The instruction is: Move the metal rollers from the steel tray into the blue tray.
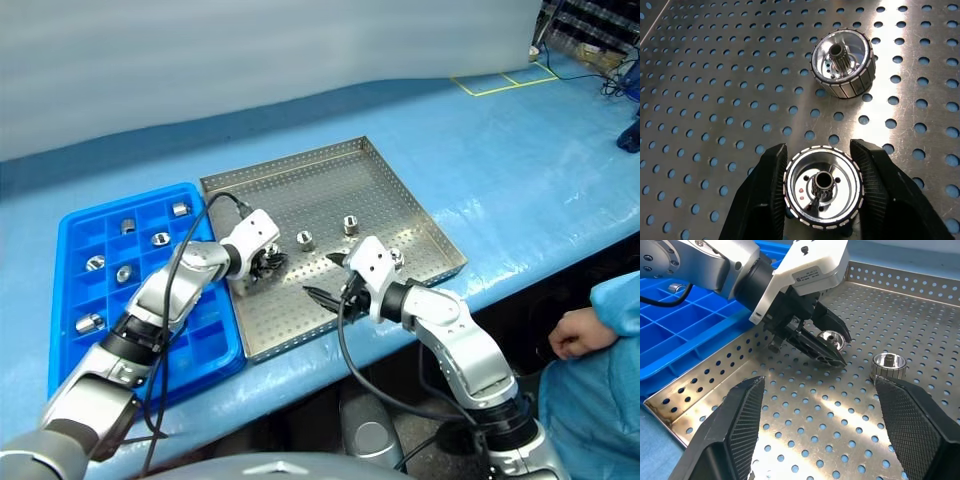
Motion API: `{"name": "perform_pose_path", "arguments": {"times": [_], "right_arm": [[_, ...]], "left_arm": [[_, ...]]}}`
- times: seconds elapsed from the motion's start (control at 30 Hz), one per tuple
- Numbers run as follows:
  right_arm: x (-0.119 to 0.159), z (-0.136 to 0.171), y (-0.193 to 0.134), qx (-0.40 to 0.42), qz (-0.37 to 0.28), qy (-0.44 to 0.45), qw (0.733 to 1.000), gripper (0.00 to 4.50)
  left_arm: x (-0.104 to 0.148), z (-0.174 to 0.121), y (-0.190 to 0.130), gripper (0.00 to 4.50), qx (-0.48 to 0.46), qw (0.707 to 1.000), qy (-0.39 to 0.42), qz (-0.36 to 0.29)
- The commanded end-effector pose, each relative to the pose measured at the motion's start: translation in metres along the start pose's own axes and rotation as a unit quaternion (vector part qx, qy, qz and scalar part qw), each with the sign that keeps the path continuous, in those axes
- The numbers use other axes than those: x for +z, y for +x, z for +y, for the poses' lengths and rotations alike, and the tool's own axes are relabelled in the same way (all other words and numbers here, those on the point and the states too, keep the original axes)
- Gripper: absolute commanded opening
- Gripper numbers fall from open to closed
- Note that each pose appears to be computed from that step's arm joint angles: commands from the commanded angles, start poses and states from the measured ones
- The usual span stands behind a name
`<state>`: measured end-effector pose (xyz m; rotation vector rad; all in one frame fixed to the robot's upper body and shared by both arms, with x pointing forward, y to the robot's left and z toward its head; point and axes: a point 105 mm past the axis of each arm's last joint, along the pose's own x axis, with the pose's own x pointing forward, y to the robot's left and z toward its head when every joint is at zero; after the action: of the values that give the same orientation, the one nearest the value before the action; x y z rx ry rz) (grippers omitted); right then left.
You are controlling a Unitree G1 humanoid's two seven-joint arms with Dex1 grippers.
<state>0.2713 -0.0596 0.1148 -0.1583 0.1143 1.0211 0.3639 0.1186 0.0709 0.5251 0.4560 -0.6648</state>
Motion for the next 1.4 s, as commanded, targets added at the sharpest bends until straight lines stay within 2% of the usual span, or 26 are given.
{"name": "perform_pose_path", "arguments": {"times": [0.03,0.1,0.3,0.43,0.53,0.67,0.87,1.0,1.17,1.4], "right_arm": [[0.009,-0.001,0.002,0.001,-0.017,-0.012,1.000,3.70],[0.008,-0.001,0.003,0.002,-0.017,-0.012,1.000,3.70],[0.005,0.001,0.007,0.012,-0.016,-0.001,1.000,3.70],[0.003,0.007,0.009,0.055,-0.011,0.012,0.998,3.70],[0.008,0.017,0.012,0.099,-0.019,0.010,0.995,3.70],[0.008,0.026,0.019,0.136,-0.015,0.003,0.991,3.70],[0.001,0.032,0.032,0.163,0.000,0.003,0.987,3.70],[0.001,0.038,0.036,0.185,0.001,0.004,0.983,3.70],[0.001,0.041,0.035,0.197,0.007,0.002,0.980,3.70],[0.000,0.042,0.034,0.200,0.012,0.003,0.980,3.70]], "left_arm": [[0.016,0.007,-0.007,1.76,0.011,0.999,-0.006,-0.035],[0.018,0.007,-0.008,1.70,0.011,0.999,-0.014,-0.045],[0.050,-0.006,-0.037,1.70,-0.044,0.987,-0.062,-0.145],[0.055,-0.001,-0.082,1.70,-0.039,0.979,-0.079,-0.182],[0.042,0.003,-0.113,1.70,0.004,0.984,-0.071,-0.165],[0.012,0.006,-0.149,1.70,0.086,0.989,-0.058,-0.110],[-0.022,-0.002,-0.184,1.70,0.183,0.977,-0.090,-0.054],[-0.040,-0.007,-0.190,1.70,0.229,0.964,-0.130,-0.030],[-0.074,-0.017,-0.203,1.70,0.271,0.948,-0.167,0.029],[-0.092,-0.023,-0.201,1.70,0.272,0.942,-0.187,0.056]]}}
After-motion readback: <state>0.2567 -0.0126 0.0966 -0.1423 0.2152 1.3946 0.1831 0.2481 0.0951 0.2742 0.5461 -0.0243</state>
